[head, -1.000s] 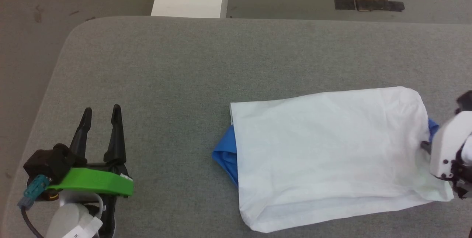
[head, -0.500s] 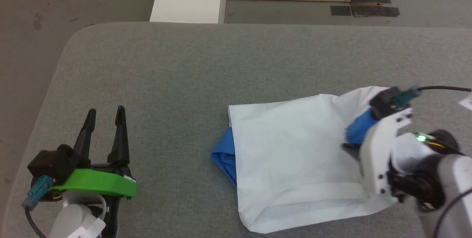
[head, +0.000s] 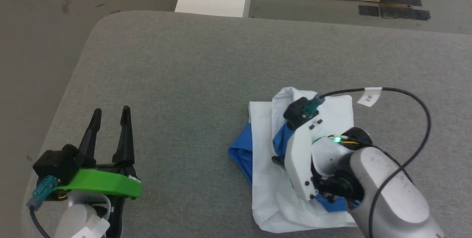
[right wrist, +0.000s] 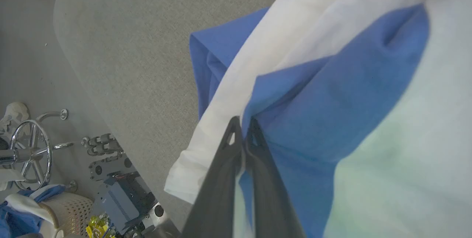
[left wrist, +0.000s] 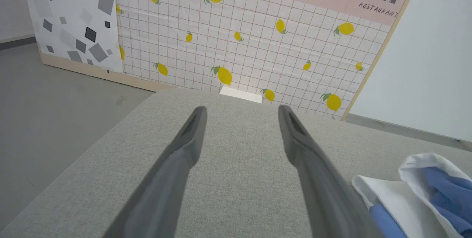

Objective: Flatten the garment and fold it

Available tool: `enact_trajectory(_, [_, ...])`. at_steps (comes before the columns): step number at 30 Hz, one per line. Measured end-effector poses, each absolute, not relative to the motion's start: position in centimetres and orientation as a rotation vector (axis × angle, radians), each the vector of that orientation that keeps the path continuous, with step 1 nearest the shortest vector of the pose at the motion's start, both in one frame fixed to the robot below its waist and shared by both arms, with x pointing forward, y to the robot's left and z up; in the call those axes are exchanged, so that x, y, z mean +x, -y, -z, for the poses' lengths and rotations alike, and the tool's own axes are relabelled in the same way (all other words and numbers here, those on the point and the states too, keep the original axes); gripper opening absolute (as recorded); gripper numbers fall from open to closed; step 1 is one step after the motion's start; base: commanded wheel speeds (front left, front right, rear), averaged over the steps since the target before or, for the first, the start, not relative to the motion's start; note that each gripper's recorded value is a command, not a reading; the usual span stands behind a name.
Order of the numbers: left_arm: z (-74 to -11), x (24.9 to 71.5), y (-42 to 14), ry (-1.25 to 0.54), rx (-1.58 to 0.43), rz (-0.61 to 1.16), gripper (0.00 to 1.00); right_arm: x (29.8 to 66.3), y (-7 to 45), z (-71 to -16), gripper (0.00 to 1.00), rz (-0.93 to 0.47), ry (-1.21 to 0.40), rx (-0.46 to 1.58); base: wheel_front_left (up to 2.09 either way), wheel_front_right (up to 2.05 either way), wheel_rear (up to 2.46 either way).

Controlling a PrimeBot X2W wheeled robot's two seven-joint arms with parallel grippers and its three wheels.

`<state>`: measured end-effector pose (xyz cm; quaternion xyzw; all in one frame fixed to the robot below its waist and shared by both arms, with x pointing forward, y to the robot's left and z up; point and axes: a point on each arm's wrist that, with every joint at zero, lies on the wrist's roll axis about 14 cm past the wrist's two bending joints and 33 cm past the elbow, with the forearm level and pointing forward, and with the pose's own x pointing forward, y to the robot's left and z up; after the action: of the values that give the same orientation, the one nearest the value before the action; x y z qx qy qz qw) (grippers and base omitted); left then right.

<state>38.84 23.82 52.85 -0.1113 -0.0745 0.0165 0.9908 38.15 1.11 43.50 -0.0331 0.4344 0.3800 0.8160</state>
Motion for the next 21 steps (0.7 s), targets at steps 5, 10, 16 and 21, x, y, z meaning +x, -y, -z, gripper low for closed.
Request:
enact_trajectory(5, [-52.4, 38.4, -24.7, 0.136, -0.218, -0.063, 1.00, 37.2, -3.9, -41.3, 0.00, -0.879, -0.977, -0.080, 0.00, 0.00, 0.00])
enact_trajectory(10, [-52.1, 38.6, -24.6, 0.130, -0.219, -0.060, 1.00, 36.7, -4.9, -40.3, 0.00, -0.894, -0.995, -0.066, 0.00, 0.00, 0.00])
enact_trajectory(16, [-51.7, 38.9, -24.0, 0.117, -0.232, -0.045, 1.00, 36.7, -5.4, -39.5, 0.00, -0.890, -0.982, -0.040, 0.00, 0.00, 0.00])
enact_trajectory(21, [-51.6, 39.1, -23.8, 0.113, -0.235, -0.036, 1.00, 37.1, -6.1, -39.9, 1.00, -0.900, -0.932, -0.019, 0.00, 0.00, 0.00])
